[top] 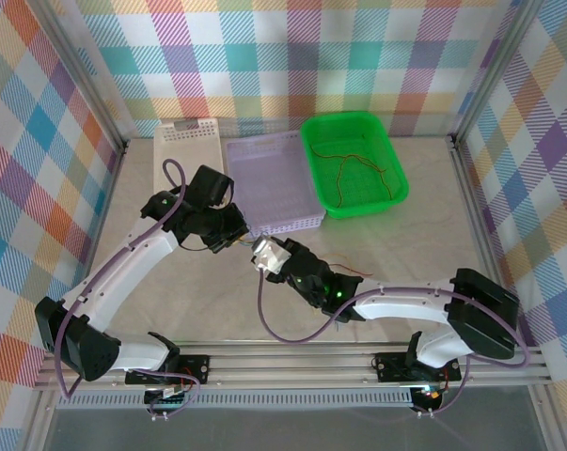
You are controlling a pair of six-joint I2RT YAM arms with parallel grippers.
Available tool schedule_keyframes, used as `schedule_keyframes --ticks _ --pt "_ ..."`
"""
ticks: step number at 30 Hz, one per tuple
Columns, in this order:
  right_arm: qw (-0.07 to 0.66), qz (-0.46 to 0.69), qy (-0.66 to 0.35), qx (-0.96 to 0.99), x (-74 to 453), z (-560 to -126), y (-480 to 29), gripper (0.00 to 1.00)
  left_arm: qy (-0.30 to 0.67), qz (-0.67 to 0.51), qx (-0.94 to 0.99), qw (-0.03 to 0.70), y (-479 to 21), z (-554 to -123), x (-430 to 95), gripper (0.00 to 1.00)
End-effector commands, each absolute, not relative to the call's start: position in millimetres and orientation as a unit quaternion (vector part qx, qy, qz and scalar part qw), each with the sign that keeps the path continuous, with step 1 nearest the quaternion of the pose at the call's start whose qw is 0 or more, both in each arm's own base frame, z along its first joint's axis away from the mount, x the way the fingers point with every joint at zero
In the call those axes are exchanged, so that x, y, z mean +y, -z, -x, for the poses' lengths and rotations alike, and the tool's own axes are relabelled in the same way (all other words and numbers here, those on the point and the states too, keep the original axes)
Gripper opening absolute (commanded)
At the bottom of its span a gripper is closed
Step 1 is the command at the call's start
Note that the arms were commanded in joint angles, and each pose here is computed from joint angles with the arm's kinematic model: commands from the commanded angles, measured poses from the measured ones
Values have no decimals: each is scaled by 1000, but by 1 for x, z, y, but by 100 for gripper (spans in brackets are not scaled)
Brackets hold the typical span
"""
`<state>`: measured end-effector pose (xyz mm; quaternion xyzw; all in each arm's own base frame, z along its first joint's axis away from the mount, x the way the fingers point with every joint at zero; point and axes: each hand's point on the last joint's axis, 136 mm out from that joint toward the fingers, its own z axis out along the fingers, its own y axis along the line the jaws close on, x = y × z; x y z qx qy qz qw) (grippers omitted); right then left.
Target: Untangle the cables
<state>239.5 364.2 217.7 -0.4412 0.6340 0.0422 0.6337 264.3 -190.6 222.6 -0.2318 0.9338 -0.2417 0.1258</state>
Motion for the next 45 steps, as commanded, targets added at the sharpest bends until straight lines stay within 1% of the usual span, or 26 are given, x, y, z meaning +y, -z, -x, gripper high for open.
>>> schedule_keyframes --ticks 1,4,8,10,12,16,17,19,20,22,23,26,28,33,45 --pt "657 402 -79 633 353 -237 -254 0 245 210 939 121 -228 -256 -192 2" --pt "641 408 -113 641 342 -226 -257 0 234 206 942 121 -226 -256 -188 9" --pt "604 425 -185 648 329 -208 -264 0 232 210 942 123 -225 -259 -183 15" --pt "593 427 -204 651 323 -202 -269 0 236 210 941 124 -226 -261 -183 21" --pt "589 434 -219 646 320 -195 -274 0 242 211 939 124 -228 -263 -184 29" --pt "590 424 -215 653 315 -199 -279 0 252 212 935 131 -233 -268 -184 30" --pt "593 416 -211 656 312 -203 -280 0 251 212 935 133 -233 -269 -183 30" --pt "611 389 -202 660 301 -212 -292 0 252 212 934 140 -234 -270 -182 24" --pt "621 370 -201 662 293 -217 -301 0 252 213 933 142 -233 -270 -180 19" --pt "638 322 -211 667 272 -228 -321 0 249 214 933 149 -232 -270 -177 3" --pt "644 302 -212 670 262 -233 -329 0 246 216 933 152 -231 -270 -175 0" --pt "658 255 -220 673 236 -242 -359 0 242 221 932 158 -227 -271 -170 0" --pt "669 237 -206 673 222 -247 -377 0 241 223 930 161 -226 -272 -168 0" --pt "693 208 -181 666 203 -261 -420 0 238 223 928 180 -228 -276 -161 0" --pt "717 151 -131 668 174 -348 -509 0 254 164 917 259 -250 -271 -152 0"
